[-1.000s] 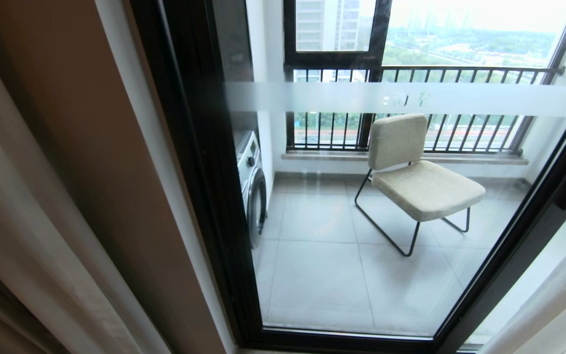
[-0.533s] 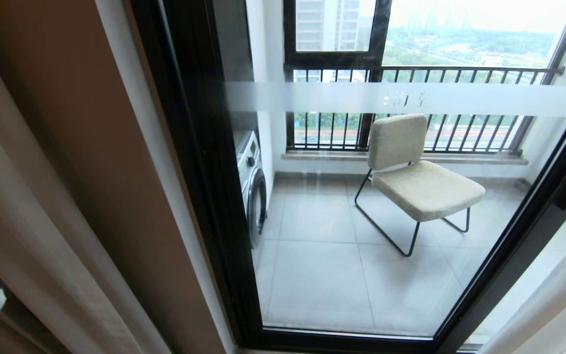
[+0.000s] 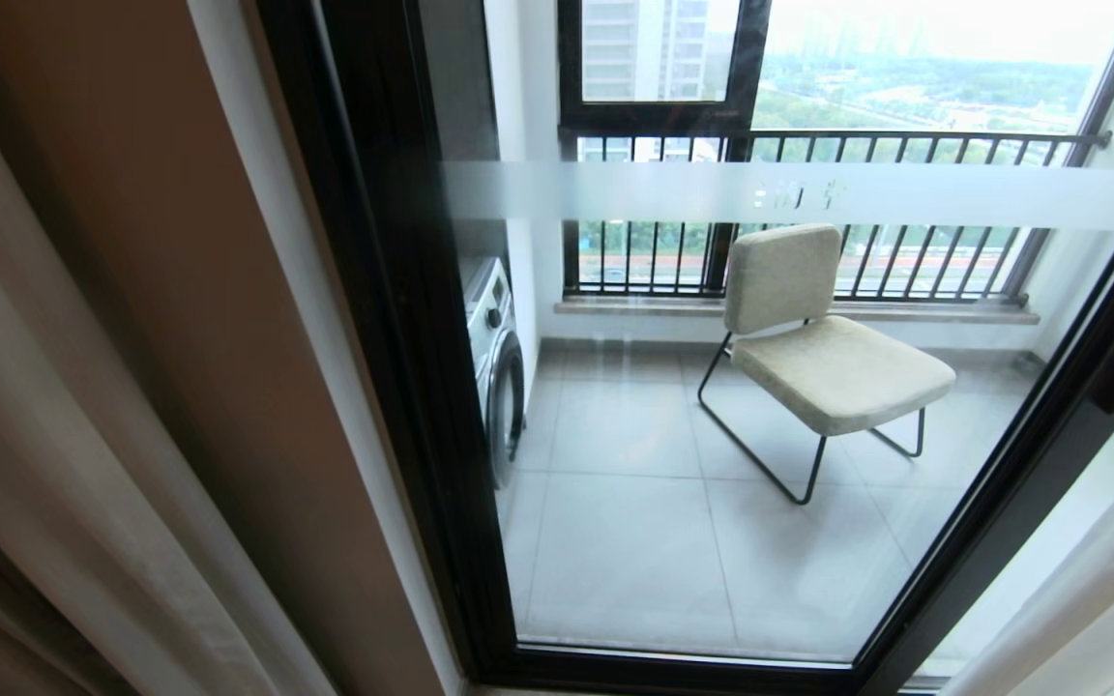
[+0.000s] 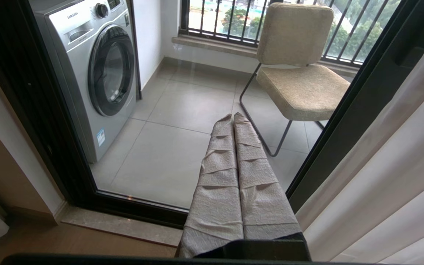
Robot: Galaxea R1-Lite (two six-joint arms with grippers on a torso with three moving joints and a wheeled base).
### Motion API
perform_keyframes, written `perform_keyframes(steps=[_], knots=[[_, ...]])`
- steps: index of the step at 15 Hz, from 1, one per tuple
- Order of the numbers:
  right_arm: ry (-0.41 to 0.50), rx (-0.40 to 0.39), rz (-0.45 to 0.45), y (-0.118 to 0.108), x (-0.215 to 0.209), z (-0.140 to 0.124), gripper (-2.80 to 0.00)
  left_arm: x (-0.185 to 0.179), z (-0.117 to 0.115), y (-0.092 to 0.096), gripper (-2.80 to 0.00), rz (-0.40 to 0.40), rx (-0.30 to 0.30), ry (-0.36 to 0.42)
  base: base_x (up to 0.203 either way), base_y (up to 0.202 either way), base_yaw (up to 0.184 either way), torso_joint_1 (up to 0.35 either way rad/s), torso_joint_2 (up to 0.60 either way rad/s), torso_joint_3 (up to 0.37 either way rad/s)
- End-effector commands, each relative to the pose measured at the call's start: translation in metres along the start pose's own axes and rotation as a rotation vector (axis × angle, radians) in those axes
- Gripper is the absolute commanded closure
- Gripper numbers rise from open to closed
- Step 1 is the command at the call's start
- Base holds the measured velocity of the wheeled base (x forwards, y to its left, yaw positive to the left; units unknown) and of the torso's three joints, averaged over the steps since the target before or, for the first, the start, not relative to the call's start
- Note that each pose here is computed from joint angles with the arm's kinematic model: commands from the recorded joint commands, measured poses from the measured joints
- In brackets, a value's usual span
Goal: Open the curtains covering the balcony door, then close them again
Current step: Pull the inner curtains open on both sides
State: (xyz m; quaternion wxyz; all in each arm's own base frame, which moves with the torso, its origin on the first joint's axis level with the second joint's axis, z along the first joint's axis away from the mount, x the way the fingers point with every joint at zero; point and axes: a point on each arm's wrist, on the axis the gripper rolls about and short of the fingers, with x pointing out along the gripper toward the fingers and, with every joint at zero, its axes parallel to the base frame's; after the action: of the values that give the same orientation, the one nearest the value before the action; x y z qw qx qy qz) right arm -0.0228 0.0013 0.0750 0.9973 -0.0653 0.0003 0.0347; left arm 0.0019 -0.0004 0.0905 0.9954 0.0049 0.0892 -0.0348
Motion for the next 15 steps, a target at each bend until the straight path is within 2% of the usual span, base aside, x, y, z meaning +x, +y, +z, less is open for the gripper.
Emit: perform_keyframes(steps=[1,4,8,15], knots=[[-0.001,-0.001,0.001,0.0,0.0,0.0,0.0,-0.003,-0.006,0.0,0.0,0.015,0.004,-0.001,0.0,0.0,0.0,0.0,0.0,0.0],[-0.001,-0.001,0.001,0.0,0.0,0.0,0.0,-0.01,-0.012,0.0,0.0,0.046,0.001,-0.035,0.0,0.0,0.0,0.0,0.0,0.0],[-0.001,-0.001,0.001,0.0,0.0,0.0,0.0,-0.021,-0.019,-0.001,0.0,0.07,-0.001,-0.174,0.0,0.0,0.0,0.0,0.0,0.0],[-0.001,-0.001,0.001,0.0,0.0,0.0,0.0,-0.021,-0.019,-0.001,0.0,0.072,-0.004,-0.175,0.0,0.0,0.0,0.0,0.0,0.0]])
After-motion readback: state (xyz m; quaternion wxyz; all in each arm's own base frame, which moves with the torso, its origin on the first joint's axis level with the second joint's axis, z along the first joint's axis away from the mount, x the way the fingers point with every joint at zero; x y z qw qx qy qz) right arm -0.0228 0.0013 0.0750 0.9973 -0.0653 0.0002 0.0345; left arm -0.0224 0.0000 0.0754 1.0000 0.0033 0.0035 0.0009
